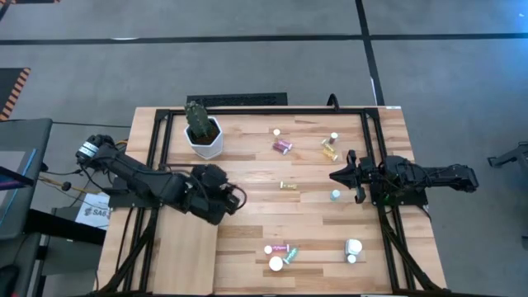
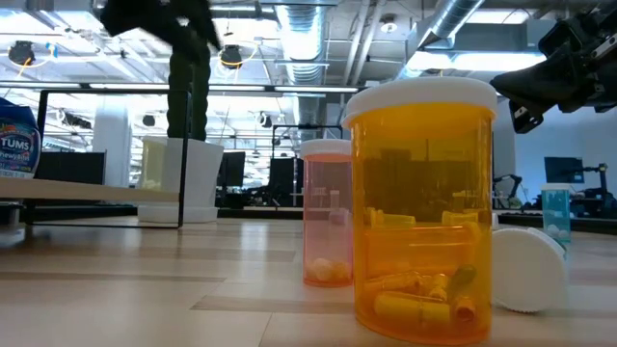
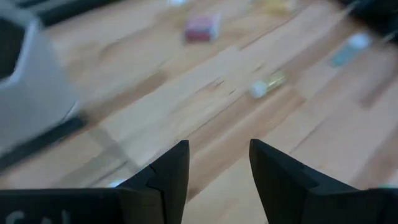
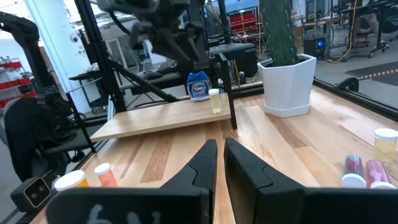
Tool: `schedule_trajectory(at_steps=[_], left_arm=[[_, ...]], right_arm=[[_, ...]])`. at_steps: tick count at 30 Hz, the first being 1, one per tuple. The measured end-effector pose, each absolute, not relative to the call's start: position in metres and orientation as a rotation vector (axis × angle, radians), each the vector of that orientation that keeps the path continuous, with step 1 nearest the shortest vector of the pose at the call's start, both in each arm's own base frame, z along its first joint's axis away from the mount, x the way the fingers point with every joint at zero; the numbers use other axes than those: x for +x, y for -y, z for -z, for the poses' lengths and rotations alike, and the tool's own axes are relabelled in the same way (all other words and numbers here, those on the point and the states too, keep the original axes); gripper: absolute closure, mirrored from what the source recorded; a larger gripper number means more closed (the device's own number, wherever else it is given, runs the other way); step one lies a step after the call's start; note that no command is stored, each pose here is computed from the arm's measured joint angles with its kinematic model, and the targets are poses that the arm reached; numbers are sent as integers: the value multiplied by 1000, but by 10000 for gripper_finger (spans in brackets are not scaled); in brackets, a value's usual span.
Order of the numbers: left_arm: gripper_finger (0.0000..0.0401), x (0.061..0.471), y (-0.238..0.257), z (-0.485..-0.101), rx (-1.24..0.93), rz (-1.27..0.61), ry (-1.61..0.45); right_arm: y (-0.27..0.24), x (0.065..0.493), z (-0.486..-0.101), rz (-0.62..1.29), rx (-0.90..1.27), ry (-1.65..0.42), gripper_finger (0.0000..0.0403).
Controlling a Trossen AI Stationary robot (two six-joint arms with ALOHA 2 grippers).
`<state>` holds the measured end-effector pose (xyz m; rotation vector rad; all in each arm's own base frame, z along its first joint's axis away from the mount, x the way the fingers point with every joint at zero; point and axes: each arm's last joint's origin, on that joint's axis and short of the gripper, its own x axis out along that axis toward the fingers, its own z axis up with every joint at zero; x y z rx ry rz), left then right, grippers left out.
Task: Pick and place medicine bottles onto shelf by color
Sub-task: Move the light blue pill bottle to the middle of the table
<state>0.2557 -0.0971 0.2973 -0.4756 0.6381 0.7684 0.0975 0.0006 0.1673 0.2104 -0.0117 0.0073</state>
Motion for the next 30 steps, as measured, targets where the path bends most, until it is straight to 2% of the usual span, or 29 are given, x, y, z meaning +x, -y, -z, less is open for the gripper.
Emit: schedule_trajectory(at_steps=[11, 17, 23, 30], left_arm=[[249, 308, 68, -339, -456, -417, -411], [249, 335, 51, -342, -483, -251, -330], [249, 343, 47, -330, -496, -264, -390], [249, 362, 51, -337, -471, -238, -356]], right_arm=[[-1, 97, -167, -7, 210, 11, 347], [-1, 97, -167, -7, 211, 12, 347], [-1, 98, -168, -7, 210, 16, 347], [-1, 98, -168, -8, 211, 12, 347]])
